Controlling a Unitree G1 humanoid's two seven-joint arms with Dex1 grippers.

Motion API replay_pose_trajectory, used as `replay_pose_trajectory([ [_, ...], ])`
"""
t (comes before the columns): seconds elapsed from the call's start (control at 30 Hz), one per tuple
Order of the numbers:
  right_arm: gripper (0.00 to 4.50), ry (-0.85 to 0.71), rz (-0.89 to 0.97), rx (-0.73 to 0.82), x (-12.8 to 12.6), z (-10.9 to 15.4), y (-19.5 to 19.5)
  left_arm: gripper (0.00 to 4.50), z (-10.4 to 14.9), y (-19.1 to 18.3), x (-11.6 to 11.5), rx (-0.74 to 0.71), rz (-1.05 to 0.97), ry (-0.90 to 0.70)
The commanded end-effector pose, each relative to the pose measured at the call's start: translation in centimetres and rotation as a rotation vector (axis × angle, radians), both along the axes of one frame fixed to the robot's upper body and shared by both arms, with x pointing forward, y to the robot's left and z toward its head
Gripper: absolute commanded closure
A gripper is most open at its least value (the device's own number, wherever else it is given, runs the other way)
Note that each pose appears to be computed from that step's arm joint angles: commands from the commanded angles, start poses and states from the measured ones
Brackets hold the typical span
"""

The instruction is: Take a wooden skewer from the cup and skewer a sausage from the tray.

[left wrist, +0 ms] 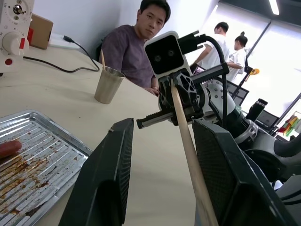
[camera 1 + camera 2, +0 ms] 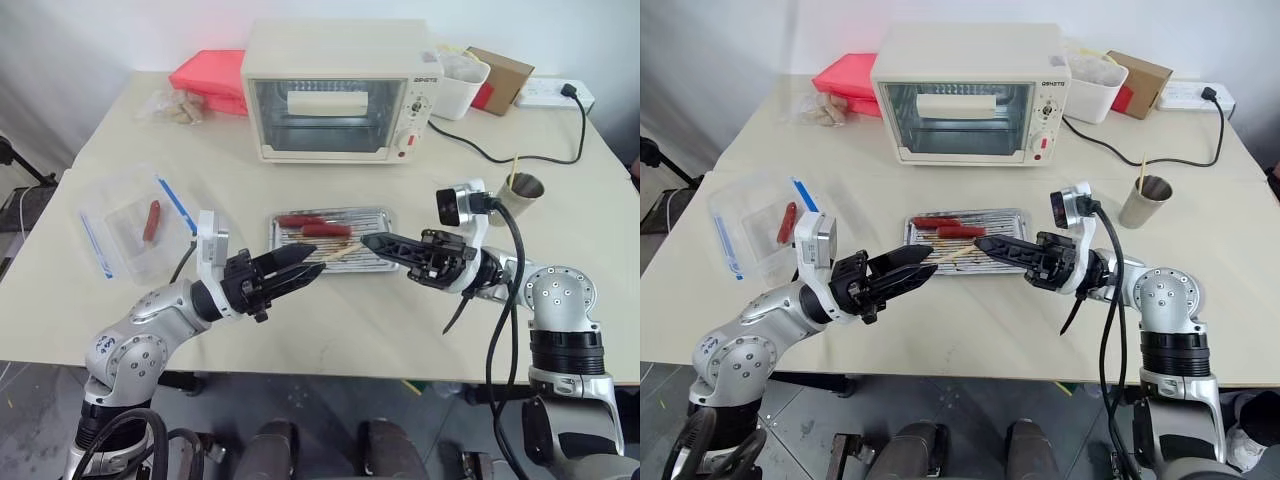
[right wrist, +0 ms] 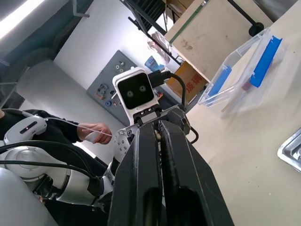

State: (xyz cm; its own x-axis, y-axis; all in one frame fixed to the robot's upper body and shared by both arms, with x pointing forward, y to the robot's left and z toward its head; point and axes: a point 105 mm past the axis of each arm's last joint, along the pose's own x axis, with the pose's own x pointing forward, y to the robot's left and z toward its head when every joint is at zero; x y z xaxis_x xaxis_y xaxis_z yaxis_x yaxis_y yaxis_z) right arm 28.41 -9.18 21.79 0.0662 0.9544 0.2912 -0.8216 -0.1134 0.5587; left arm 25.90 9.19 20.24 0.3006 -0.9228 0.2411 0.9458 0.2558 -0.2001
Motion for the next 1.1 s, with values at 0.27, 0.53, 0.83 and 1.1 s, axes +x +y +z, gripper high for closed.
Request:
replay_pose_trajectory([
  [0.27,4.50,-0.052,0.010,0.036,-0.4,0.9,0.0,4.47,0.8,-0.3,-0.9,-0.027,-0.027,-0.022],
  [0.53,4.01,-0.025,0.033,0.040,-0.6,1.2,-0.2,4.50,1.6,-0.1,-0.9,-0.048,-0.026,-0.037],
  [0.83,1.12,-0.154,-0.065,-0.125,0.0,0.8,-3.5,4.50,0.6,4.2,-1.1,0.057,0.107,-0.049],
  [1.1,0.04,-0.549,-0.244,-0.631,2.2,-4.3,-9.4,4.50,-1.6,13.5,-2.6,0.265,0.511,-0.146],
])
